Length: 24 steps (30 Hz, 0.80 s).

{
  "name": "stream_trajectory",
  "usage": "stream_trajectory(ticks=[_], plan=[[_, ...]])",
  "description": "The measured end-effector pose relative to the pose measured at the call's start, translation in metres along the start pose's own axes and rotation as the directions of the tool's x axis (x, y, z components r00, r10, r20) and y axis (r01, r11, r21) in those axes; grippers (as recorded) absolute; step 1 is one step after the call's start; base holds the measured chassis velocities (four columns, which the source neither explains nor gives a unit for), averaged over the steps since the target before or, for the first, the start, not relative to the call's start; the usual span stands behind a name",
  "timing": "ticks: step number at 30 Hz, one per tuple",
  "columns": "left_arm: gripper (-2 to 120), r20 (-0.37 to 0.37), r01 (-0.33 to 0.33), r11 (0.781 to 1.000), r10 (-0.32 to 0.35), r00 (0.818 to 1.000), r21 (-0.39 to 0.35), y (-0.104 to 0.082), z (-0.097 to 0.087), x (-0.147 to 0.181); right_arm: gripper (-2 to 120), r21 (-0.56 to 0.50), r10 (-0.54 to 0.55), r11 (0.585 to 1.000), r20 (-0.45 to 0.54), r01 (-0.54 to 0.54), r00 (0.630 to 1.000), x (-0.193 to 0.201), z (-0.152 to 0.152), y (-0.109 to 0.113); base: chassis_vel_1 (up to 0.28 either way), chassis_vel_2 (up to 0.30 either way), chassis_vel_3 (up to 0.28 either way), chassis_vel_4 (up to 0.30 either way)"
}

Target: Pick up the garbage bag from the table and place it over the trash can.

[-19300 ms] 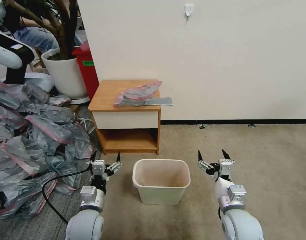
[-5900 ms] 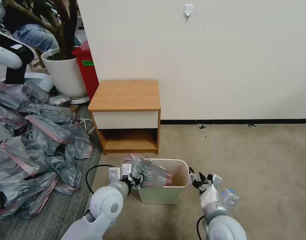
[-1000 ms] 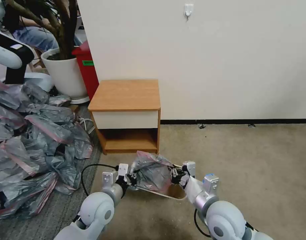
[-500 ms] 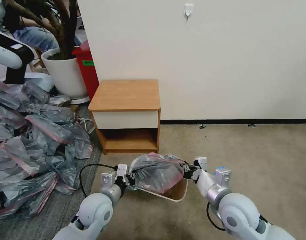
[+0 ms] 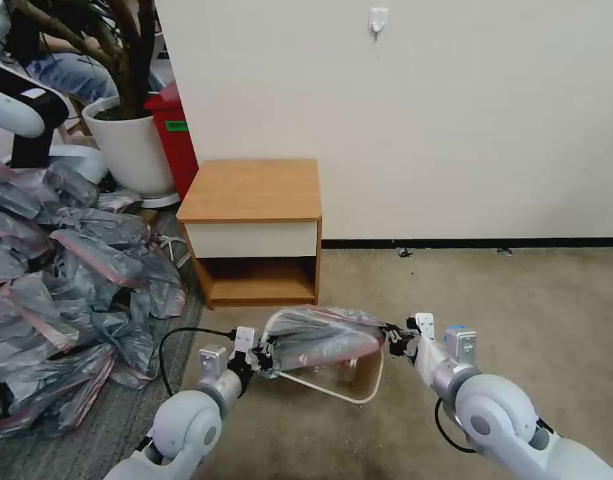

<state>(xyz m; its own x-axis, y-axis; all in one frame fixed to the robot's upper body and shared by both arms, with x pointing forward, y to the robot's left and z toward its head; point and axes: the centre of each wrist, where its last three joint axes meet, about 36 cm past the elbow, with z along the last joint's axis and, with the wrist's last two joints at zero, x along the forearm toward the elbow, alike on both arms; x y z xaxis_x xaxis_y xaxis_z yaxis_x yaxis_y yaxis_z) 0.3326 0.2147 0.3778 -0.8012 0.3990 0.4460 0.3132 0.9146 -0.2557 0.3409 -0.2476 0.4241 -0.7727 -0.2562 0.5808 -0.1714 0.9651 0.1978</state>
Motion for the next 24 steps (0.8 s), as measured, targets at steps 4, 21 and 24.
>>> stream_trajectory(ticks=[4,21,24], plan=[[3,0.020,-0.001,1.000,0.000,1.000,0.008,0.001,0.001,-0.001,24,-0.001,0.009,1.000,-0.008,-0.009,1.000,0.001,0.002,0.000,0.000,0.000,0.000,0.000],[3,0.043,0.075,0.997,-0.075,0.996,0.008,0.007,-0.003,-0.008,5,0.012,0.006,1.000,-0.003,-0.005,1.000,0.013,0.002,0.003,0.000,0.000,0.000,0.000],[3,0.048,0.076,0.997,-0.076,0.996,0.010,0.007,-0.004,-0.009,6,0.015,0.012,1.000,-0.010,-0.012,1.000,0.012,0.004,0.001,0.000,0.000,0.000,0.000]])
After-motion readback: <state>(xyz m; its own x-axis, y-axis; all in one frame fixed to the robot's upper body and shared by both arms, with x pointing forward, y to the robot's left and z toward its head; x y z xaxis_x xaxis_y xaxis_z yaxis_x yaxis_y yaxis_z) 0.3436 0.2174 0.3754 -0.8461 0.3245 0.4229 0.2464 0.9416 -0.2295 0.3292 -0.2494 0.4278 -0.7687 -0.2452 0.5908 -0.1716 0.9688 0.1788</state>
